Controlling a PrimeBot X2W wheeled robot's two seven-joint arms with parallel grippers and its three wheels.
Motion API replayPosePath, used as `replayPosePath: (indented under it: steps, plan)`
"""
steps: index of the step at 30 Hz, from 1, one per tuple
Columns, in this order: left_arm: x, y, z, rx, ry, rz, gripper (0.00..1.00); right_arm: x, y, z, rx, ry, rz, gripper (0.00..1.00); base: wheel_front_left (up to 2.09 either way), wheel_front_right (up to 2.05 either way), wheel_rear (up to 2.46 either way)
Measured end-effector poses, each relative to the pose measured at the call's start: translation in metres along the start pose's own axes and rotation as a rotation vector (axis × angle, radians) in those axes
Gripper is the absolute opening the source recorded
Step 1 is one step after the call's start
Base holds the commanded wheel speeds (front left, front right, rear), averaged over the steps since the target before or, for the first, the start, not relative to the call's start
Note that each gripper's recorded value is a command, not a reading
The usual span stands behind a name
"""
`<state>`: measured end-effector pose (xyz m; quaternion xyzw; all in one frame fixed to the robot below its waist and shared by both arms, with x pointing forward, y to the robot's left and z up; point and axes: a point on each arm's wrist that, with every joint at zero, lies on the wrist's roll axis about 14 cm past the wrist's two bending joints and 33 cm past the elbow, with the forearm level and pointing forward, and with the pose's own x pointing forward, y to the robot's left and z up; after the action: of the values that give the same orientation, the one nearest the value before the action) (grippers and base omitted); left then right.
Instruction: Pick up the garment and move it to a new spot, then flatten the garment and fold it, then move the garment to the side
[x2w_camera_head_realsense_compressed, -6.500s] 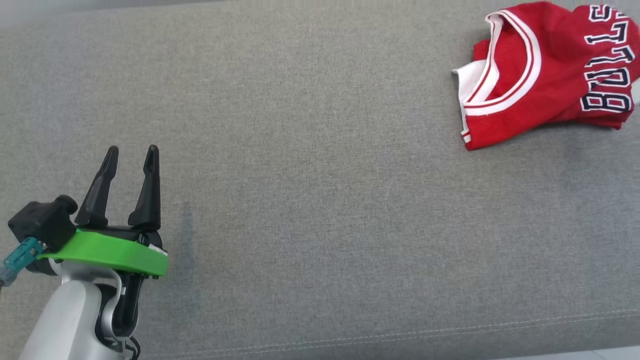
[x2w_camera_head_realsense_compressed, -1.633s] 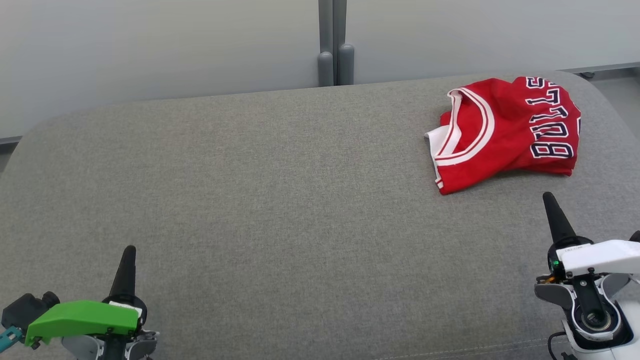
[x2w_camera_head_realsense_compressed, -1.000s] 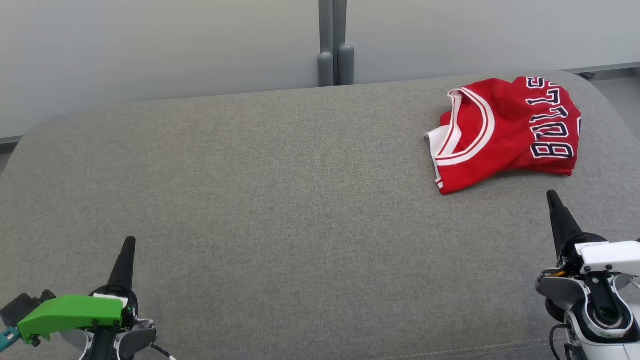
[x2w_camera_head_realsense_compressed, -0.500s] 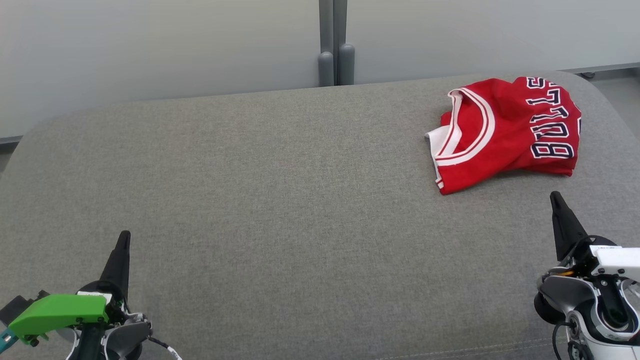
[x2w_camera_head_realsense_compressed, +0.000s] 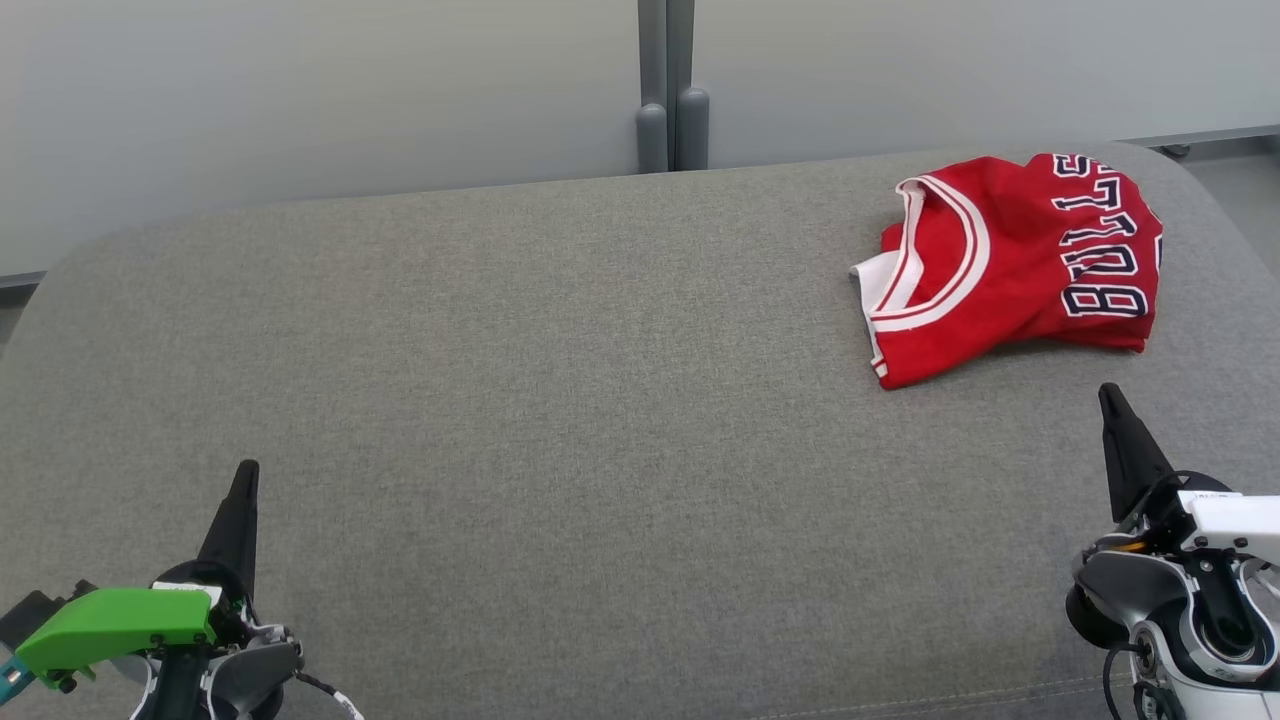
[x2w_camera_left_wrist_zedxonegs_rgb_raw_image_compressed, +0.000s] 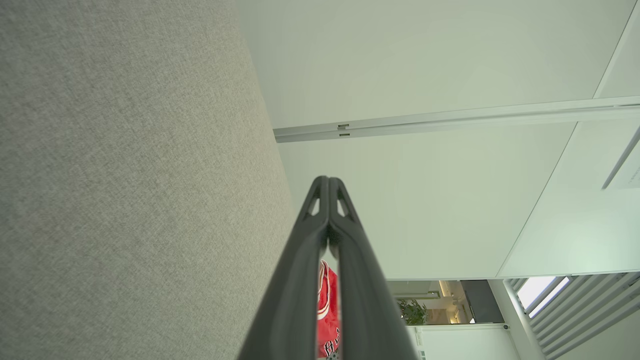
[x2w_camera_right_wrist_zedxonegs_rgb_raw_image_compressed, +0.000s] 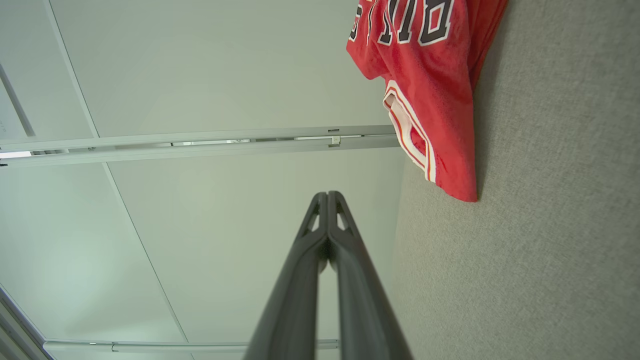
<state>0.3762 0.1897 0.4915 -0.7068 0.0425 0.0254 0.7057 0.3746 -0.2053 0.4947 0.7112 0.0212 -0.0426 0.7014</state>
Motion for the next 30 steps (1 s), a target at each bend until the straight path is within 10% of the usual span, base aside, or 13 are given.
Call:
replayPosePath:
  steps: [30]
  plan:
    - [0.0001,-0.0003,-0.0001,0.0,0.0,-0.001,0.0,0.0007,0.0004,0.0,0.001,-0.001,0.003,0.0,0.0,0.0,0.0]
